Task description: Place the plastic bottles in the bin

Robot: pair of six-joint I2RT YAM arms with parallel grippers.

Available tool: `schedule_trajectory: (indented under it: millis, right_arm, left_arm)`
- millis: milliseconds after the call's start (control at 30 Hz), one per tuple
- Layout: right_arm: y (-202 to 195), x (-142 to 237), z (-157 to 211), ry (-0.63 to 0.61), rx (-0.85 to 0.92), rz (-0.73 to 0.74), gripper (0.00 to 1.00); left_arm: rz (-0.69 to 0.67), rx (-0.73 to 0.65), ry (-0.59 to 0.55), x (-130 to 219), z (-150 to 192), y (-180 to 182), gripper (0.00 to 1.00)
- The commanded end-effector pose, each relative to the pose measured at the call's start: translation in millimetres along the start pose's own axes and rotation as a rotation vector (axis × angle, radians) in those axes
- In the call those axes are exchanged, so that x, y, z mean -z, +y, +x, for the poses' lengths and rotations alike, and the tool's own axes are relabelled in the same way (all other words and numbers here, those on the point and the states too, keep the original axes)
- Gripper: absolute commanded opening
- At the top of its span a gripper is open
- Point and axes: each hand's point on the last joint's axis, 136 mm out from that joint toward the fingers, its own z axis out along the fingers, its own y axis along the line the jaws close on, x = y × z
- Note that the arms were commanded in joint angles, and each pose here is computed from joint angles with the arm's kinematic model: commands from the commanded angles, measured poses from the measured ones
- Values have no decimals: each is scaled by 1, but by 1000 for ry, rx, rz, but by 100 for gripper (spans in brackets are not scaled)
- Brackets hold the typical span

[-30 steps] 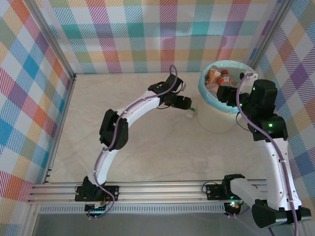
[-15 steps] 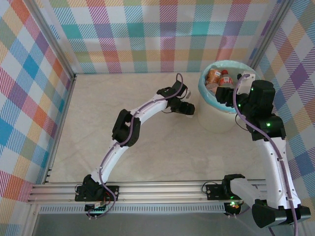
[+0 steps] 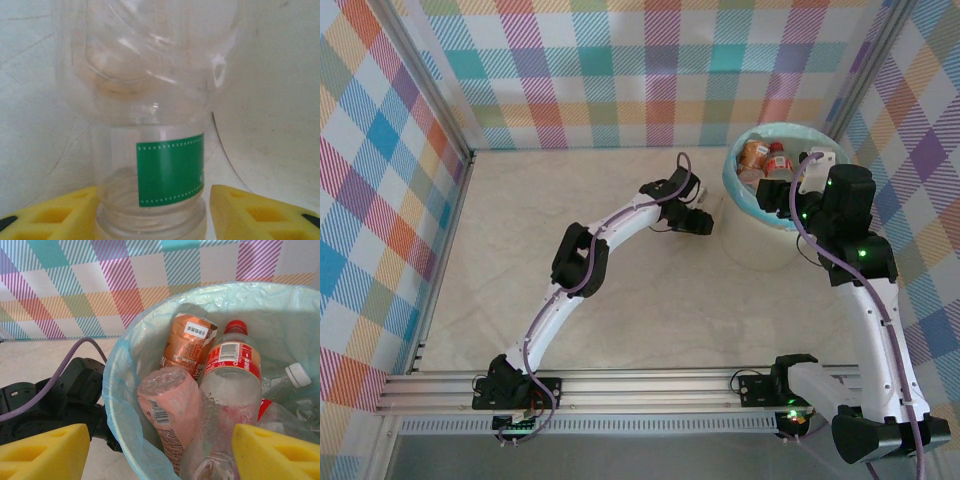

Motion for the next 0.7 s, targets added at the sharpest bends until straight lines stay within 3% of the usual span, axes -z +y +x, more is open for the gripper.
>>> schedule_trajectory:
  millis: [0,200,367,500,667]
  right_arm:
    - [2,6,-5,-30,27,-5,75]
    - [4,16,-15,-64,33,-9,75]
    - [5,33,-32,-115,61,10,76]
    - [6,51,-47,-165,61,19,76]
    - [15,56,-55,-166,10,-24,76]
  left_arm:
    - [9,-6,-15,1,-7,-1,50]
    - [12,-17,-49,24,-23,-7,21]
    - [-58,-20,-94,67,-35,-5,16]
    - [-79,-10,-155,108,-41,-10,4]
    - [-123,11,-259,161,-39,-14,0]
